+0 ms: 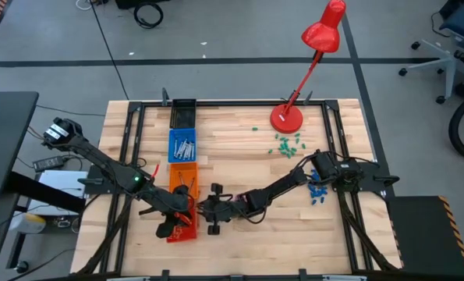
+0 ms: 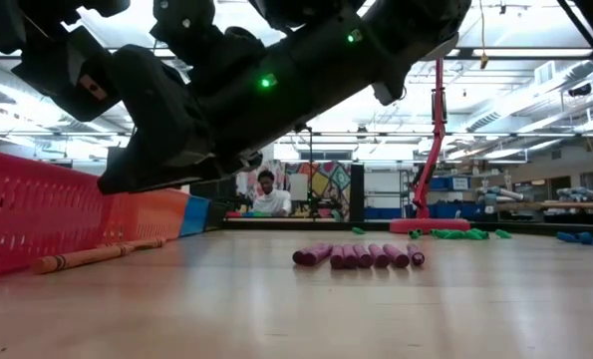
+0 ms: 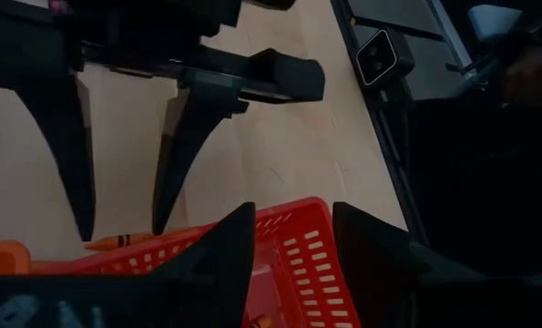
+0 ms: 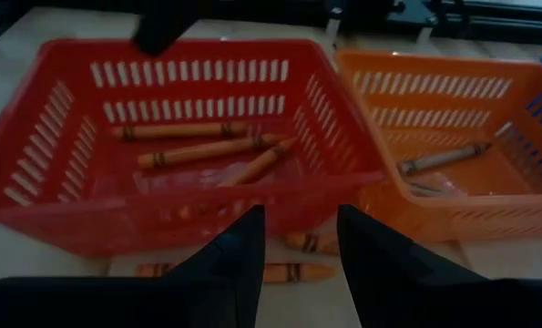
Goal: Sort crayons
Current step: Put the orange crayon into the red bin
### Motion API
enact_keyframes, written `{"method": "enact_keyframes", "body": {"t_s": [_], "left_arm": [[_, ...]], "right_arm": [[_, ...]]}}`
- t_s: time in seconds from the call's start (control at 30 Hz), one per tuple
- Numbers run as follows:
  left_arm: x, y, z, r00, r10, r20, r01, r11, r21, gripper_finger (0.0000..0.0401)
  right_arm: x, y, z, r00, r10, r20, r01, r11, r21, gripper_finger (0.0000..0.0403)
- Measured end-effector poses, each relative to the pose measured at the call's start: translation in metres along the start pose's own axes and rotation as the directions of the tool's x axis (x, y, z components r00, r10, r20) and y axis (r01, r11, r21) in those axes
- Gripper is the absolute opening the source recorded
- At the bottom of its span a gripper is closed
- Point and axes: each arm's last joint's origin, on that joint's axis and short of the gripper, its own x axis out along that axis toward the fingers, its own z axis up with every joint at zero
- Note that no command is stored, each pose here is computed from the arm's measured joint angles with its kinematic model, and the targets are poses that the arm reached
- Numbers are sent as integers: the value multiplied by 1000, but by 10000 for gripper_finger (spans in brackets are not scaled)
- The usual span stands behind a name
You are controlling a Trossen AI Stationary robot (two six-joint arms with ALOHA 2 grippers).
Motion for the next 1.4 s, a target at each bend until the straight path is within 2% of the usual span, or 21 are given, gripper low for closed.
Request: {"method": "enact_keyframes", "body": {"t_s": [0.27,0.43,0.53,0.93,1.4], "left_arm": [[0,1,0,1000,20,12,-20,1000,-2,162],[0,1,1,999,31,18,-31,1000,-3,162],[0,1,0,999,32,16,-32,999,-4,162],[0,2,-1,998,56,6,-56,998,-2,162],[0,3,-1,997,72,14,-72,997,-4,162]], "right_arm": [[2,-2,1,1000,13,11,-13,1000,-1,142],[11,0,-10,999,27,30,-27,1000,4,142],[13,0,-19,1000,23,-3,-23,1000,-14,142],[16,-1,-15,998,43,46,-44,999,25,142],[20,-11,-19,999,48,1,-48,998,46,142]]}}
